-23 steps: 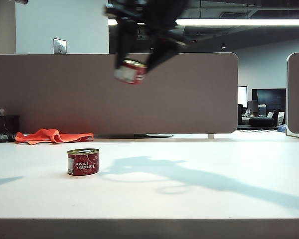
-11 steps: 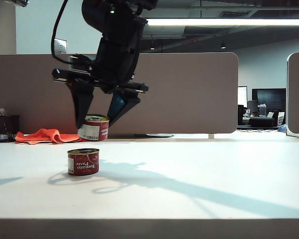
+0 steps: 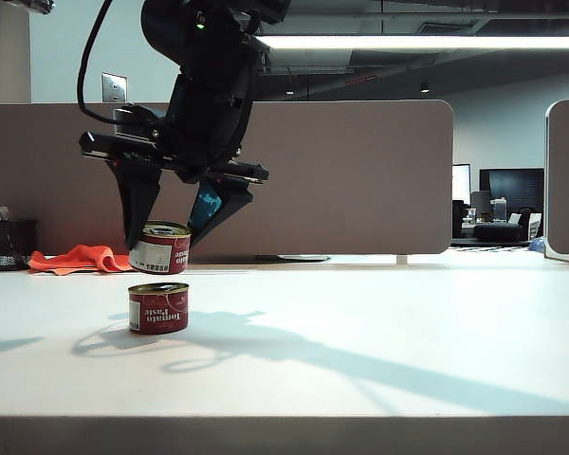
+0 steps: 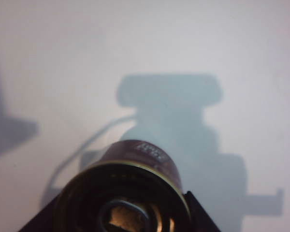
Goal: Stack a can of tomatoes on the right onto the can of tomatoes on the left.
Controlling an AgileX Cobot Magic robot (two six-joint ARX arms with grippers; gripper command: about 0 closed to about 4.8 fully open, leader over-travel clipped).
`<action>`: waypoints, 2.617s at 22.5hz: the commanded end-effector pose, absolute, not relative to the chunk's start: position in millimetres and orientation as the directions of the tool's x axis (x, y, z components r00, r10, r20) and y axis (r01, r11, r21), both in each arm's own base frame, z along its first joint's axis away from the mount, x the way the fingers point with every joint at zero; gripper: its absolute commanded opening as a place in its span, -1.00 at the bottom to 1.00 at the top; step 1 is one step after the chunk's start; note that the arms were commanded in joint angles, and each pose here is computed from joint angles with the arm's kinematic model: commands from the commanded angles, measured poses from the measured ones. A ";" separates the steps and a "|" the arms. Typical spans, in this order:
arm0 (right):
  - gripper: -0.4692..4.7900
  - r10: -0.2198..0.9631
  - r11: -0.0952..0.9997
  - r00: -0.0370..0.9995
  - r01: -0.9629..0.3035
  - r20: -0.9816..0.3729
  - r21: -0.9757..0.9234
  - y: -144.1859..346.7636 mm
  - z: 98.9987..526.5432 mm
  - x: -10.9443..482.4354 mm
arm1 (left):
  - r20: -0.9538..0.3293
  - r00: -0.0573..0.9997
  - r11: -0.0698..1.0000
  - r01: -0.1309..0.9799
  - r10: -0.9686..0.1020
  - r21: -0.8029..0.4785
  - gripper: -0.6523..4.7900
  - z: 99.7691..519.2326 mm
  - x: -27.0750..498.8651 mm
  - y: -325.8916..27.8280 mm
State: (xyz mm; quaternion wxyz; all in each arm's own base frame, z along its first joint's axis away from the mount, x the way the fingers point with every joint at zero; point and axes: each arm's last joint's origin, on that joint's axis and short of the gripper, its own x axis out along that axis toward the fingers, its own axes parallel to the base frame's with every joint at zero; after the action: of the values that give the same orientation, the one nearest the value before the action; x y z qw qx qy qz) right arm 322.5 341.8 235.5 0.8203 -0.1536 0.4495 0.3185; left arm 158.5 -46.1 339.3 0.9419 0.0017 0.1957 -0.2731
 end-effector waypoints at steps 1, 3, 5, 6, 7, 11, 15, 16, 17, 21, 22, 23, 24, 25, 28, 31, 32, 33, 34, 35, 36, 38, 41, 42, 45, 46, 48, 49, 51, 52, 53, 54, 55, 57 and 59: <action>0.22 0.406 0.748 0.412 -0.663 -0.815 0.038 343.1 242.6 322.5 | -0.353 0.777 0.846 0.524 -0.521 -0.097 -0.78 342.9 157.8 -46.3; 0.29 0.406 0.748 0.411 -0.663 -0.816 0.038 343.9 240.3 323.3 | -0.353 0.777 0.846 0.524 -0.522 -0.098 -0.78 342.9 157.8 -46.3; 0.59 0.416 0.743 0.400 -0.667 -0.817 0.051 345.0 237.9 323.7 | -0.355 0.776 0.846 0.523 -0.521 -0.098 -0.78 342.7 157.7 -46.2; 0.60 0.424 0.739 0.395 -0.671 -0.815 0.060 345.4 238.1 323.7 | -0.355 0.776 0.846 0.523 -0.521 -0.098 -0.78 342.7 157.7 -46.2; 0.60 0.430 0.739 0.399 -0.671 -0.810 0.061 346.1 238.6 324.1 | -0.356 0.776 0.846 0.523 -0.521 -0.098 -0.78 342.6 157.7 -46.2; 0.59 0.449 0.739 0.421 -0.670 -0.788 0.063 343.9 248.1 325.0 | -0.356 0.776 0.847 0.523 -0.521 -0.098 -0.78 342.6 157.7 -46.2; 0.14 0.453 0.778 0.537 -0.628 -0.712 0.021 311.9 305.8 322.3 | -0.351 0.777 0.845 0.528 -0.522 -0.086 -0.78 343.1 157.7 -46.3; 0.10 0.453 0.786 0.558 -0.617 -0.696 0.017 304.3 317.9 320.6 | -0.351 0.779 0.845 0.531 -0.519 -0.071 -0.78 343.1 157.8 -46.2; 0.10 0.448 0.808 0.603 -0.588 -0.660 0.011 284.1 344.8 315.8 | -0.352 0.788 0.852 0.521 -0.505 -0.058 -0.78 343.2 157.6 -45.7; -0.52 0.389 0.870 0.706 -0.492 -0.592 -0.015 215.9 411.6 290.0 | -0.364 0.791 0.858 0.511 -0.492 -0.050 -0.78 343.0 151.1 -45.9; -0.55 0.373 0.876 0.719 -0.482 -0.587 -0.034 205.9 419.0 285.2 | -0.364 0.798 0.863 0.504 -0.481 -0.038 -0.78 343.4 148.4 -45.9; -0.71 0.330 0.895 0.750 -0.442 -0.573 -0.065 183.9 435.0 271.9 | -0.353 0.814 0.869 0.495 -0.462 0.005 -0.78 344.3 141.4 -45.5; -0.83 0.305 0.905 0.766 -0.417 -0.565 -0.078 172.3 443.1 263.4 | -0.342 0.821 0.869 0.494 -0.457 0.023 -0.78 344.5 137.3 -44.9; -0.85 0.267 0.923 0.800 -0.373 -0.537 -0.097 155.5 453.8 249.1 | -0.322 0.827 0.868 0.495 -0.461 0.031 -0.78 344.4 129.9 -43.2; -0.85 0.248 0.944 0.863 -0.316 -0.440 -0.089 113.1 464.9 201.5 | -0.282 0.850 0.879 0.475 -0.444 0.047 -0.78 332.4 108.4 -36.5; -0.85 0.251 0.949 0.886 -0.304 -0.389 -0.080 84.1 446.0 154.0 | -0.240 0.861 0.882 0.470 -0.448 0.043 -0.78 311.3 86.3 -30.3; -0.85 0.244 0.952 0.891 -0.295 -0.382 -0.082 79.7 441.1 147.1 | -0.230 0.864 0.882 0.469 -0.447 0.046 -0.78 306.0 81.9 -29.0; -0.85 0.227 0.957 0.902 -0.276 -0.369 -0.086 68.3 422.4 129.3 | -0.206 0.871 0.884 0.465 -0.446 0.052 -0.78 295.5 74.6 -26.8; -0.85 0.212 0.960 0.904 -0.263 -0.371 -0.092 60.4 402.3 116.7 | -0.181 0.876 0.884 0.464 -0.448 0.057 -0.78 282.5 68.5 -25.1; -0.85 0.197 0.963 0.905 -0.250 -0.377 -0.098 56.2 388.5 110.4 | -0.181 0.876 0.884 0.464 -0.448 0.058 -0.78 275.4 67.1 -24.7; -0.85 0.169 0.968 0.911 -0.225 -0.375 -0.109 52.4 377.5 105.6 | -0.191 0.874 0.884 0.464 -0.447 0.055 -0.78 266.2 66.2 -24.5; -0.83 -0.005 0.979 0.925 -0.073 -0.380 -0.188 41.5 334.7 96.1 | -0.231 0.865 0.884 0.466 -0.445 0.045 -0.78 244.8 66.4 -24.5; -0.77 -0.023 0.985 0.928 -0.043 -0.373 -0.169 34.5 284.3 85.5 | -0.216 0.902 0.925 0.380 -0.373 -0.009 -0.78 228.1 76.2 -24.9; -0.77 -0.011 0.988 0.939 -0.043 -0.344 -0.150 34.2 278.5 84.6 | -0.195 0.919 0.938 0.345 -0.341 -0.014 -0.78 225.8 79.0 -24.5; -0.84 0.113 0.993 0.987 -0.114 -0.116 -0.004 34.1 251.8 79.8 | -0.147 0.946 0.957 0.291 -0.288 0.000 -0.78 211.1 87.9 -25.3; -0.84 0.129 0.992 0.988 -0.129 -0.082 0.013 33.8 246.6 78.6 | -0.140 0.945 0.955 0.297 -0.295 -0.005 -0.78 207.3 89.4 -25.9; -0.84 0.157 0.987 0.987 -0.156 -0.035 0.035 32.7 235.0 75.3 | -0.115 0.941 0.947 0.320 -0.319 -0.006 -0.78 201.3 92.0 -27.5; -0.84 0.182 0.982 0.983 -0.181 -0.012 0.044 32.1 224.2 73.1 | -0.076 0.941 0.944 0.331 -0.330 -0.006 -0.78 196.0 94.7 -28.7; -0.84 0.214 0.976 0.977 -0.214 -0.002 0.047 33.0 209.9 72.9 | -0.004 0.939 0.939 0.344 -0.344 -0.002 -0.78 188.0 98.1 -30.0; -0.84 0.240 0.970 0.971 -0.239 -0.013 0.043 34.5 205.9 73.9 | 0.008 0.939 0.939 0.344 -0.344 -0.001 -0.78 183.0 99.2 -30.3; -0.84 0.269 0.963 0.963 -0.268 -0.024 0.034 35.8 202.7 74.7 | 0.004 0.939 0.939 0.345 -0.345 -0.001 -0.78 178.3 99.9 -30.6; -0.84 0.317 0.948 0.948 -0.316 -0.035 0.017 38.1 198.5 75.7 | -0.007 0.934 0.934 0.356 -0.356 -0.006 -0.78 173.4 100.3 -31.0; -0.84 0.357 0.934 0.933 -0.357 -0.040 0.011 40.4 192.5 77.1 | -0.033 0.930 0.930 0.366 -0.366 -0.015 -0.78 164.1 101.0 -31.5; -0.84 0.370 0.929 0.927 -0.371 -0.060 -0.001 41.8 185.5 78.4 | -0.079 0.913 0.916 0.402 -0.400 0.004 -0.78 159.4 100.3 -32.4; -0.84 0.371 0.925 0.926 -0.375 -0.069 -0.062 42.1 182.5 79.1 | -0.062 0.900 0.901 0.433 -0.431 0.023 -0.78 161.0 100.0 -33.3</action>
State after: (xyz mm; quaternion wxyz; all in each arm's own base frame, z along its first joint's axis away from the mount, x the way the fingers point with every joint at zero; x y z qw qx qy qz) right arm 79.1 41.8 179.7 0.9814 -0.0234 0.0441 0.1852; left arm 100.2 -32.6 157.4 0.9770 0.0120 0.0440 -0.2083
